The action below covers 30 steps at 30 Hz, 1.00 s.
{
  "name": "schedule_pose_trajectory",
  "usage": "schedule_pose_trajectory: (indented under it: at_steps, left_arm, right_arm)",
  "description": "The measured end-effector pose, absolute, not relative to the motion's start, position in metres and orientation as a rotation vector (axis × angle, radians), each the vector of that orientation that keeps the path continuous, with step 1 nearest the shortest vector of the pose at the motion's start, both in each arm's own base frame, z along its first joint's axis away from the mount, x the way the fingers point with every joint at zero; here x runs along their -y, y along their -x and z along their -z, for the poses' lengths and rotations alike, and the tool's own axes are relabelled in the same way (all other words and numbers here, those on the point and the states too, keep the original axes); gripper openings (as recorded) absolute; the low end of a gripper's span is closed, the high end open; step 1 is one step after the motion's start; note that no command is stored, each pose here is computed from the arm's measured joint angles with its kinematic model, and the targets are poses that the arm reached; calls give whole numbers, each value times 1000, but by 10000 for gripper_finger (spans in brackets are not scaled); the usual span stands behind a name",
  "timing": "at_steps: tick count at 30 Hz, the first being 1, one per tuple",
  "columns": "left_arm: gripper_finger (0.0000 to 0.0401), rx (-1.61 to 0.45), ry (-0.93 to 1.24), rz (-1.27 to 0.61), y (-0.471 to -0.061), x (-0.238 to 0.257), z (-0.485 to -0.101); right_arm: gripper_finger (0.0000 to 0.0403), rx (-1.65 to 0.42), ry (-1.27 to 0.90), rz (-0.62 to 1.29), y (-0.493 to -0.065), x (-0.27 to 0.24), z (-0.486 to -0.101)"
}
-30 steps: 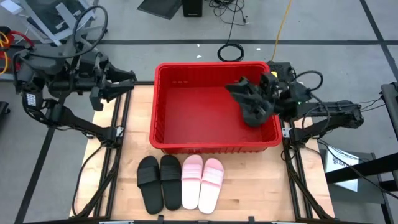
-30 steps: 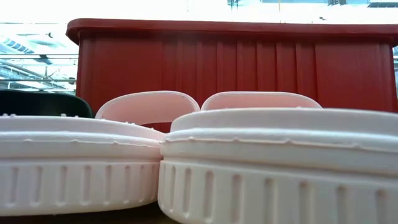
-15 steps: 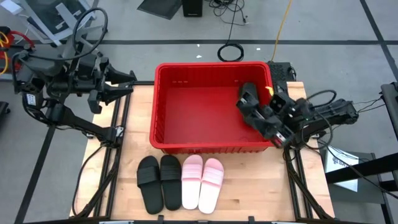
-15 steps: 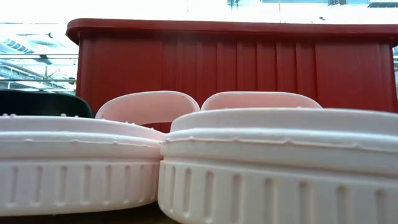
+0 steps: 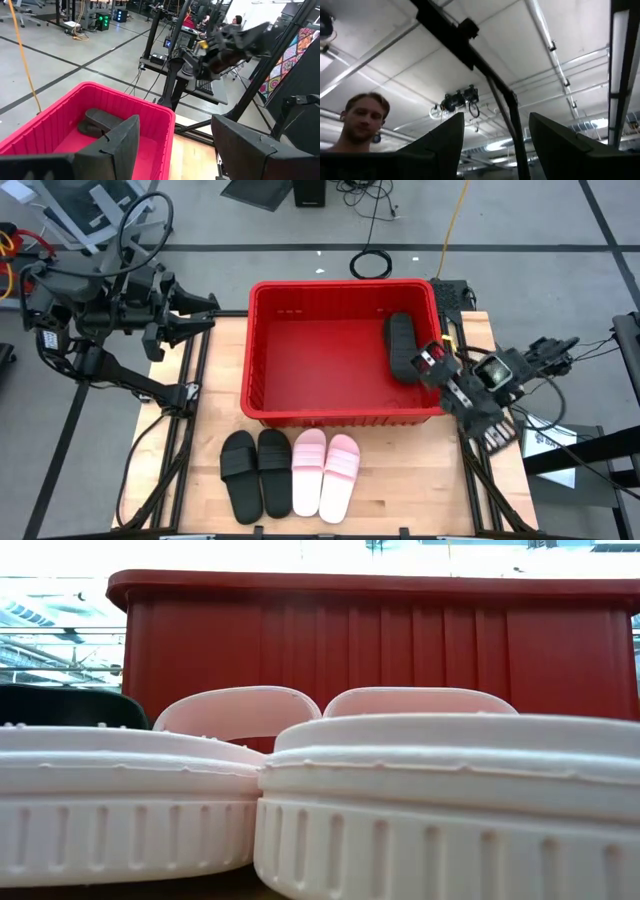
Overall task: Pick and place slides into bin
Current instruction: Put the pink slide into the red container
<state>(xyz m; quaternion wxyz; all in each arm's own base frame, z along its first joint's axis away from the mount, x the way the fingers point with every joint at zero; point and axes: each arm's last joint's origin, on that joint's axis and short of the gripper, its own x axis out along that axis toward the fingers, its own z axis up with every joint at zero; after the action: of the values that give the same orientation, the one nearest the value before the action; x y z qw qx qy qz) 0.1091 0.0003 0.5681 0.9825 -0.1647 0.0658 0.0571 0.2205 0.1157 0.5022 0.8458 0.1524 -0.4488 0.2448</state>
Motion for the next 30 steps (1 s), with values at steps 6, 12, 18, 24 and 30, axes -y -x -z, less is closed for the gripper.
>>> schedule_pose_trajectory:
  at_steps: [6,12,18,24,30]
  left_arm:
    - [241,-133,326,-146,-112,-1,-568]
    - [241,-144,321,-147,-114,-1,-567]
    - [241,-166,318,-151,-114,-1,-564]
    - [241,-174,314,-152,-115,-1,-564]
    - [241,-183,306,-155,-114,-1,-563]
  right_arm:
    - [211,686,-235,-460,-232,-136,-523]
    - [211,388,-212,-358,-253,-153,-508]
    - [210,71,-286,-358,-275,-175,-468]
    - [210,-319,-287,-309,-291,-193,-414]
    - [210,-757,-244,-269,-298,-206,-352]
